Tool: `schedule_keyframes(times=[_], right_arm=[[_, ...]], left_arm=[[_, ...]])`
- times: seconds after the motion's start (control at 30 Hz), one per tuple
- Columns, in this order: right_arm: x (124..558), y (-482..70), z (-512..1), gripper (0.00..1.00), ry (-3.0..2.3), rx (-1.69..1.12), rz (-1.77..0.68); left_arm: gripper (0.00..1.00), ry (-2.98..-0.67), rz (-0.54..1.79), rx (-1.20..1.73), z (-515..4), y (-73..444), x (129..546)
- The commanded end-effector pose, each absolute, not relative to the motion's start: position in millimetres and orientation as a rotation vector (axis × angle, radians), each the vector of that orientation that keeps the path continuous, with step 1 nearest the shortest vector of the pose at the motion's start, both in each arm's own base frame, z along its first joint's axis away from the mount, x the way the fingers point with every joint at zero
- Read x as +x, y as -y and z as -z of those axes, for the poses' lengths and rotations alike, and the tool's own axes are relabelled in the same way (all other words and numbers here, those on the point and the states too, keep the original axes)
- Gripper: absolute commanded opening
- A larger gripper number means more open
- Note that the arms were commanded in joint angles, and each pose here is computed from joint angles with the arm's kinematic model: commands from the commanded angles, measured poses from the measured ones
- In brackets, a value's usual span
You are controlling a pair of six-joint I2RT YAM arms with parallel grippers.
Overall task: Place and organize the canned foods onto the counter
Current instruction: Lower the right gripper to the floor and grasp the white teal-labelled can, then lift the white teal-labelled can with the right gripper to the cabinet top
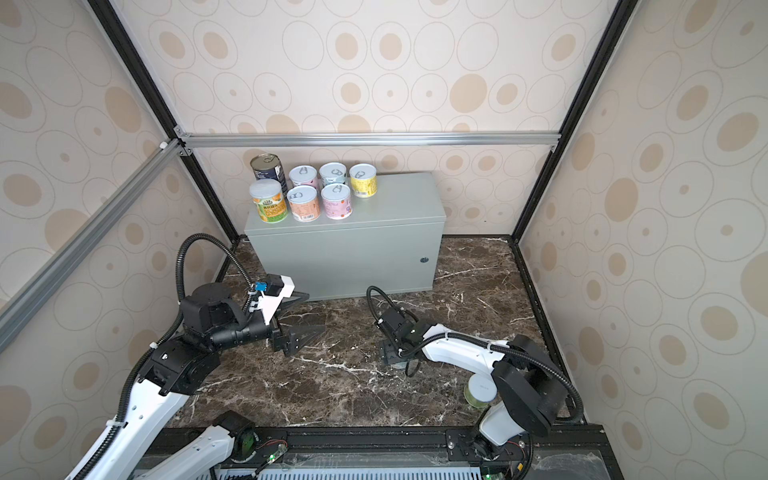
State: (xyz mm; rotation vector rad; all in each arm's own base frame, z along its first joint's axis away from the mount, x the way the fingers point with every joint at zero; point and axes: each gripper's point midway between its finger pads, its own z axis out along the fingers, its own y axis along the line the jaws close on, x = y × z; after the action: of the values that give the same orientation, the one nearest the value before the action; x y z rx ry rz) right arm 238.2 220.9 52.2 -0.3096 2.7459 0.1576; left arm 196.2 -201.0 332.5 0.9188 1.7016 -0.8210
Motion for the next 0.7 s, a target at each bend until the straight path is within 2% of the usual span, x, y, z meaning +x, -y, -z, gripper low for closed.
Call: schedule_keyframes(times=[0.0,0.13,0.27,0.5,0.67], right_arm=[[240.0,-218.6,-50.7,0.81,-2.728,-0.322,-0.121],[241.7,-214.3,-61.3,0.71,-2.698,-0.345,-0.080],[248.0,-213.0,-100.3,0.64,-2.607,-0.405,-0.062],[263.4,-212.2,-223.6,0.59,-2.373,-0.528,-0.102],[293.9,-214.5,-319.9,0.59,-2.241,-0.574,-0.181]], left_arm=[[0.98,-1.644,0.815,0.958,-350.0,201.3,188.2],[0.98,-1.649,0.811,0.955,-349.3,201.3,189.6],[0.98,-1.646,0.806,0.954,-351.2,201.2,190.7],[0.98,-1.651,0.761,0.930,-357.2,197.7,197.3],[0.98,-1.649,0.651,0.843,-370.8,185.2,211.6]])
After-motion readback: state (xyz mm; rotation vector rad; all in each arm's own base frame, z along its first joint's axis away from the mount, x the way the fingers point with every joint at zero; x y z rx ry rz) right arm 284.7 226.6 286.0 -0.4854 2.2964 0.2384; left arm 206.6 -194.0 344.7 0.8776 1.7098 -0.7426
